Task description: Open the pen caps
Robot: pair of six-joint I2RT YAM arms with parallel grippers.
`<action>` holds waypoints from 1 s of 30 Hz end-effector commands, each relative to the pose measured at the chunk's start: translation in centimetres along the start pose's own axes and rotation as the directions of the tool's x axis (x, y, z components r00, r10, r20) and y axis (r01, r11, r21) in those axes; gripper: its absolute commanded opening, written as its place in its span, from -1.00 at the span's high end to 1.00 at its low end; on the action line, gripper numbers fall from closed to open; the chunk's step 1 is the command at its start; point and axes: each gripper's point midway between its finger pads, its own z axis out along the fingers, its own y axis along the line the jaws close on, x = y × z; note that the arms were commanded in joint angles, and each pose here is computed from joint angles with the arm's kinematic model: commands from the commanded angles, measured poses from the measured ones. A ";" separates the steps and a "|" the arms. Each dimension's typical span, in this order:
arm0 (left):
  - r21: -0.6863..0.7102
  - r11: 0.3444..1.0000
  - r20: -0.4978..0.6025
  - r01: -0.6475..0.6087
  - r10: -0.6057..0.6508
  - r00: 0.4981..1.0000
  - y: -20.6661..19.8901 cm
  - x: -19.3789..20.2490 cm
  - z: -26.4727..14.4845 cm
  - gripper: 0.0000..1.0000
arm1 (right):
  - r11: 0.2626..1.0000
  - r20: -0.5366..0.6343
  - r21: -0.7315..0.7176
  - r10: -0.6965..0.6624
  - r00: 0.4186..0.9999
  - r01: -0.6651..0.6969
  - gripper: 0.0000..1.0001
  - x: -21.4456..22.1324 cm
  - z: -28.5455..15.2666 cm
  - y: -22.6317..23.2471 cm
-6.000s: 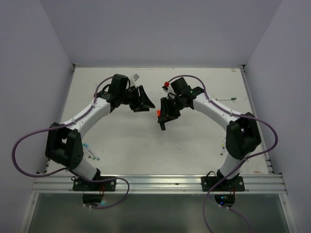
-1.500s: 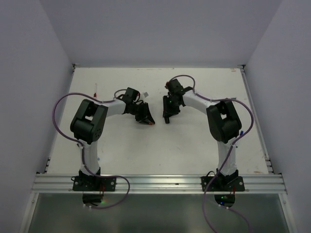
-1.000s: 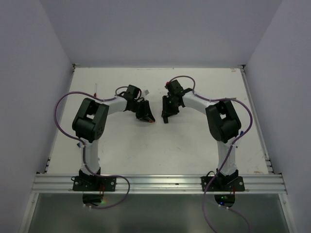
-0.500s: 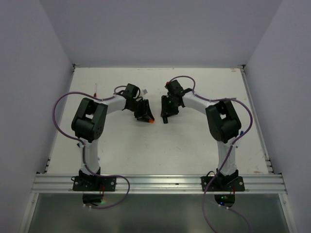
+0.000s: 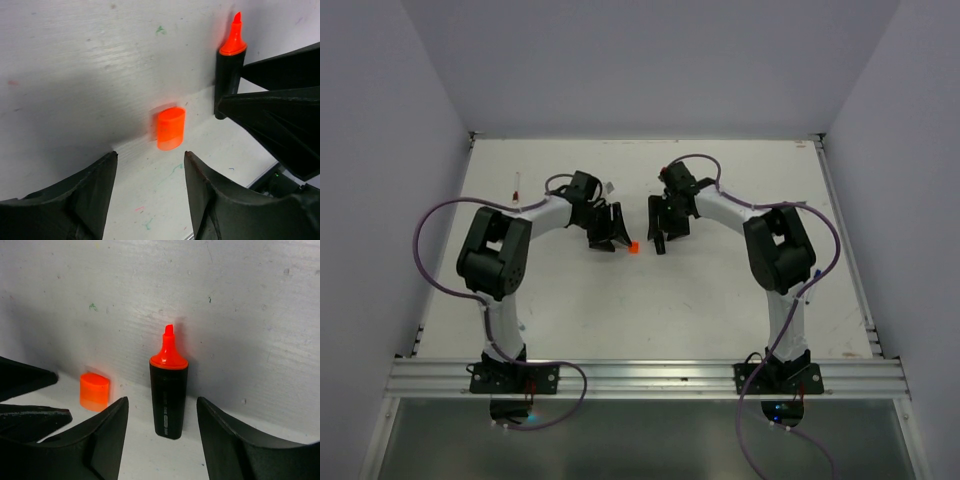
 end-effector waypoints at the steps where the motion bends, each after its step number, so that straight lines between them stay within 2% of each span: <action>1: -0.259 0.966 -0.002 -0.006 0.006 1.000 6.2 1.8 -1.2 -0.25 | 1.000 0.089 0.007 -0.009 0.996 0.009 -0.23 -3.5 -3.1 1.3; 5: -0.282 0.959 0.048 -0.014 0.029 0.998 5.7 1.2 -3.2 -0.31 | 0.997 0.169 0.057 0.039 0.985 -0.049 -0.29 -7.2 -6.1 0.5; 9: -0.268 0.963 0.102 -0.024 0.053 0.993 4.3 0.4 -5.0 -0.32 | 0.967 0.262 0.167 0.145 0.954 -0.193 -0.31 -10.6 -8.7 -3.7; 10: -0.259 0.965 0.121 -0.028 0.061 0.991 3.7 0.1 -5.6 -0.33 | 0.943 0.323 0.208 0.186 0.928 -0.261 -0.31 -12.4 -9.8 -5.9; 12: -0.245 0.969 0.139 -0.039 0.075 0.987 2.9 -0.3 -6.2 -0.33 | 0.898 0.339 0.263 0.255 0.906 -0.351 -0.29 -12.8 -10.0 -9.2; 13: -0.233 0.971 0.158 -0.045 0.084 0.984 2.4 -0.6 -6.8 -0.33 | 0.863 0.375 0.271 0.313 0.873 -0.426 -0.28 -13.8 -10.9 -11.8; 19: -0.194 0.977 0.210 -0.088 0.129 0.969 0.3 -0.7 -8.6 -0.34 | 0.710 0.520 0.312 0.429 0.739 -0.631 -0.22 -15.3 -13.7 -21.5; 23: -0.177 0.978 0.214 -0.112 0.149 0.965 -0.4 -0.3 -8.9 -0.35 | 0.640 0.577 0.297 0.471 0.667 -0.709 -0.17 -16.0 -14.0 -25.1; 30: -0.155 0.980 0.230 -0.127 0.161 0.960 -1.5 -0.6 -9.7 -0.36 | 0.536 0.611 0.332 0.504 0.610 -0.776 -0.10 -15.8 -12.7 -30.0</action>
